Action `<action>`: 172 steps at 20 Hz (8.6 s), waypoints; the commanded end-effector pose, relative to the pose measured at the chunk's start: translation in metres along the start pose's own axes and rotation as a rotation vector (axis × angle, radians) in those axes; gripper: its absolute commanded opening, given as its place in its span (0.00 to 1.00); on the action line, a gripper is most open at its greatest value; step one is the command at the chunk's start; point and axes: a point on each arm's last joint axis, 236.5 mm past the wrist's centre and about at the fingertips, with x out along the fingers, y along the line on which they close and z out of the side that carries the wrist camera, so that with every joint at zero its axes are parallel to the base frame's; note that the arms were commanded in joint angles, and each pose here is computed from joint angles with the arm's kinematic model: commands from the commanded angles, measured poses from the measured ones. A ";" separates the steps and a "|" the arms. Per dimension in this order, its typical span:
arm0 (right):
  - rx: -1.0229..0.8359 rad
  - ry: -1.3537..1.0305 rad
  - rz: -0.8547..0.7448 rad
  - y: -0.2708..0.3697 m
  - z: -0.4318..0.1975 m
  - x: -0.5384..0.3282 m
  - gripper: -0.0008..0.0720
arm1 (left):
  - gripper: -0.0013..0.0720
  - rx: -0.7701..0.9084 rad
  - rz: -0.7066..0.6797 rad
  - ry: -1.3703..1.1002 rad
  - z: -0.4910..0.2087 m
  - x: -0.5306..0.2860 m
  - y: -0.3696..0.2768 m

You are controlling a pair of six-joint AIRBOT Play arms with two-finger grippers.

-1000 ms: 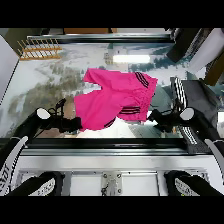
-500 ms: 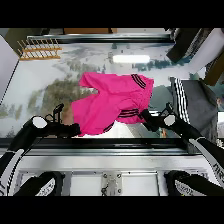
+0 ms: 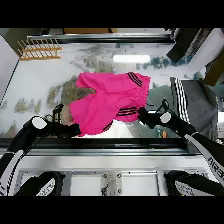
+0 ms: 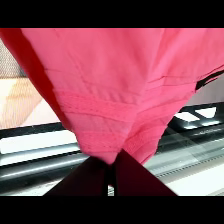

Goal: Fold the clothes and pants, and hang the long-sleeved shirts on hangers.

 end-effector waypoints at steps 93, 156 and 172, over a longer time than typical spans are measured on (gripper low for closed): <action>-0.403 0.371 0.223 -0.035 0.104 -0.051 1.00 | 0.03 0.233 -0.058 -0.182 0.015 -0.043 -0.116; 0.275 -0.229 -0.462 -0.202 0.099 -0.290 0.06 | 0.03 0.321 -0.027 -0.077 0.019 -0.016 -0.132; -0.743 -0.223 0.007 0.039 0.064 -0.237 0.77 | 0.03 0.316 -0.041 -0.113 0.027 -0.017 -0.137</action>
